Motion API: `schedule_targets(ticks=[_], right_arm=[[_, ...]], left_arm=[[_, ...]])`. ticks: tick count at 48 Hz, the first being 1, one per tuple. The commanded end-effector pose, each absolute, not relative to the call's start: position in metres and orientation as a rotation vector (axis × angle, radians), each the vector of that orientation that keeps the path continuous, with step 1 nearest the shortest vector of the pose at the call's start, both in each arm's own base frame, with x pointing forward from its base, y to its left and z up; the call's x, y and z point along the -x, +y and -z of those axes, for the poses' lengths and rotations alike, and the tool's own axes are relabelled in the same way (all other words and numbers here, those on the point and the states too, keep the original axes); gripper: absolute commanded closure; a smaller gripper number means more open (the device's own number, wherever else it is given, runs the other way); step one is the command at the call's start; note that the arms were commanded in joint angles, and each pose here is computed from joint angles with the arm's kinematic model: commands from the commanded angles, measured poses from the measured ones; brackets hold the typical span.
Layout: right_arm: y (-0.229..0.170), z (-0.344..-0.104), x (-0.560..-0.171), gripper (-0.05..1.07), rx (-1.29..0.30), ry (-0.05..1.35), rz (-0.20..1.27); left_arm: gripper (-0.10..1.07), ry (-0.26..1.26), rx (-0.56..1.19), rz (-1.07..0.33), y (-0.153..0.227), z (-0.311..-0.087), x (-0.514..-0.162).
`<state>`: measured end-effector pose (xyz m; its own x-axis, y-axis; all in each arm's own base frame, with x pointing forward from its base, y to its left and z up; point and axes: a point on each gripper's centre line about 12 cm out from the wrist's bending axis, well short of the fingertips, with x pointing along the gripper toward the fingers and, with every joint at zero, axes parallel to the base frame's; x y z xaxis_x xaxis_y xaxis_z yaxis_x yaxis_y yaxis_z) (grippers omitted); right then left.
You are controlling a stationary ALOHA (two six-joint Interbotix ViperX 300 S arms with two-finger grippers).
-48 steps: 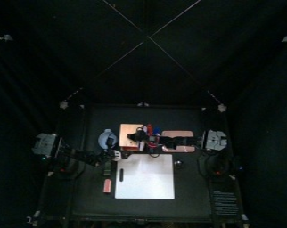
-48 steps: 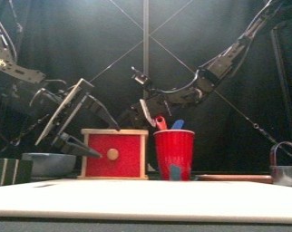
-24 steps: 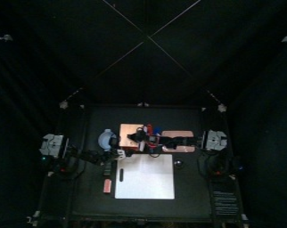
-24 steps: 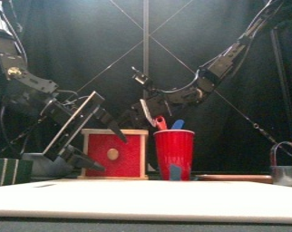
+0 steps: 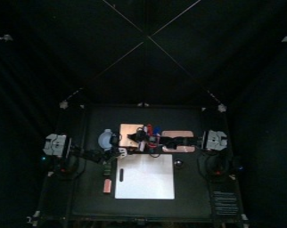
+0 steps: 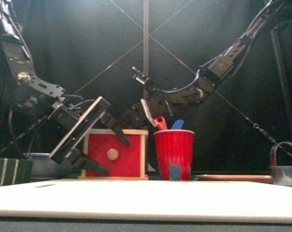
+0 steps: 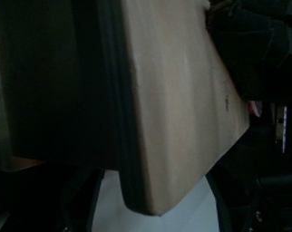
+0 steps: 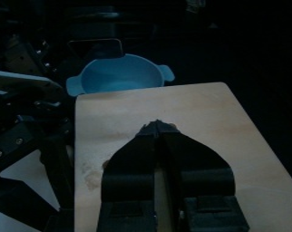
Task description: Grasp drawer handle
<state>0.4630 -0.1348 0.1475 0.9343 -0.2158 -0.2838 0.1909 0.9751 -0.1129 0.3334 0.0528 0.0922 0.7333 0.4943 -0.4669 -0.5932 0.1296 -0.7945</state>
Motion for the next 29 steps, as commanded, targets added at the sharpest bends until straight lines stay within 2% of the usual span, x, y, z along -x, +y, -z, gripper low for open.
schedule_targets(ticks=[1,8,13,29], right_arm=[[-0.1332,-0.1491,-0.4598,0.99,0.079,0.306,0.208],[-0.1317,-0.1486,-0.4598,0.98,0.079,0.308,0.205],[-0.1311,-0.1491,-0.4604,0.98,0.080,0.306,0.203],[-0.1297,-0.1491,-0.4608,0.98,0.076,0.306,0.202]], left_arm=[[-0.02,0.057,1.206,-0.786,0.0567,-0.0991,-0.3381],[-0.02,0.063,1.201,-0.791,0.0576,-0.0967,-0.3374],[0.03,0.065,1.201,-0.794,0.0577,-0.0958,-0.3368],[0.36,0.077,1.207,-0.796,0.0557,-0.0943,-0.3354]])
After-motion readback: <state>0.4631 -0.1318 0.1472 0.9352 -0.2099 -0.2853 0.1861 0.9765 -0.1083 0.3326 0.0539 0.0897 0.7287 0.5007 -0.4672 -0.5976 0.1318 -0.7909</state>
